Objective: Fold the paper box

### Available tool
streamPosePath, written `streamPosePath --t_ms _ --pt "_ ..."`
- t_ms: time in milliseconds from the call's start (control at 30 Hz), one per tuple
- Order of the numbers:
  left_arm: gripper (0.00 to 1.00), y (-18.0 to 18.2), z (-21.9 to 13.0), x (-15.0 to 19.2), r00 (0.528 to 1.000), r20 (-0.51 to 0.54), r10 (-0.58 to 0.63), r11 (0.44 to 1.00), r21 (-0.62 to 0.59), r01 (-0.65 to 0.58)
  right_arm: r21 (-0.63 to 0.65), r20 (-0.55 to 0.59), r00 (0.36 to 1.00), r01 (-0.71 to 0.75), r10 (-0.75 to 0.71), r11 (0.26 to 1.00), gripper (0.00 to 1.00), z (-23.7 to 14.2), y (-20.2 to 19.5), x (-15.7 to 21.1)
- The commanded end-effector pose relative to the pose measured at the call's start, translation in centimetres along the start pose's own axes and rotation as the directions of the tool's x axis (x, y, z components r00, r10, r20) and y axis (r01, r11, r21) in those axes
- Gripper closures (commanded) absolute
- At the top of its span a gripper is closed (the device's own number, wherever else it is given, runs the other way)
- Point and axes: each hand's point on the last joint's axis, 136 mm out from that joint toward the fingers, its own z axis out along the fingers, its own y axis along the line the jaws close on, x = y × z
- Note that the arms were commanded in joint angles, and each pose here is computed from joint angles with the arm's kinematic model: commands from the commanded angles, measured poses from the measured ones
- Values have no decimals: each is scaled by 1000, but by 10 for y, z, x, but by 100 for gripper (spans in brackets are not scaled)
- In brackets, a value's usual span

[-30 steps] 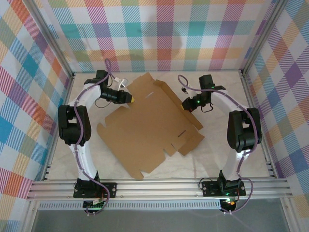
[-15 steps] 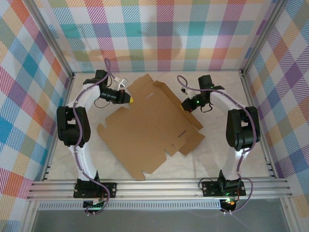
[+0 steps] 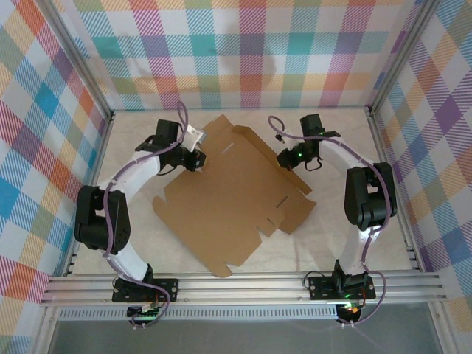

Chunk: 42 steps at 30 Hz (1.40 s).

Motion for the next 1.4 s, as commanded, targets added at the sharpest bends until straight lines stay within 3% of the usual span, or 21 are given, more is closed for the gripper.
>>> streamPosePath --t_ms 0,233,400,600,733,933,1100,1233,1367 --pt "93 -1 -4 -12 991 46 128 981 -152 -119 33 53 998 -18 16 999 100 -5 -7 -14" --pt "90 -34 2 -2 944 75 323 912 -290 -289 42 54 998 -35 33 998 100 -2 -11 -15" --pt "88 -50 16 17 920 -14 392 854 -366 -369 34 60 997 -47 44 998 100 1 -12 -17" --pt "84 -45 30 23 906 -119 407 725 -561 -399 19 64 996 -55 54 998 100 4 -11 -18" --pt "84 -56 48 25 893 -167 418 667 -610 -427 19 63 996 -58 57 998 100 5 -12 -18" --pt "85 -73 79 40 829 -272 488 579 -609 -541 26 57 997 -54 52 998 100 6 -14 -15" --pt "83 -76 79 38 849 -247 467 619 -594 -513 35 56 997 -52 50 998 100 5 -15 -15" --pt "83 -74 72 31 907 -166 386 738 -535 -412 50 63 997 -55 52 997 100 4 -18 -18" --pt "83 -69 66 17 947 -95 308 840 -441 -317 186 54 994 -101 93 977 100 4 -45 -21"
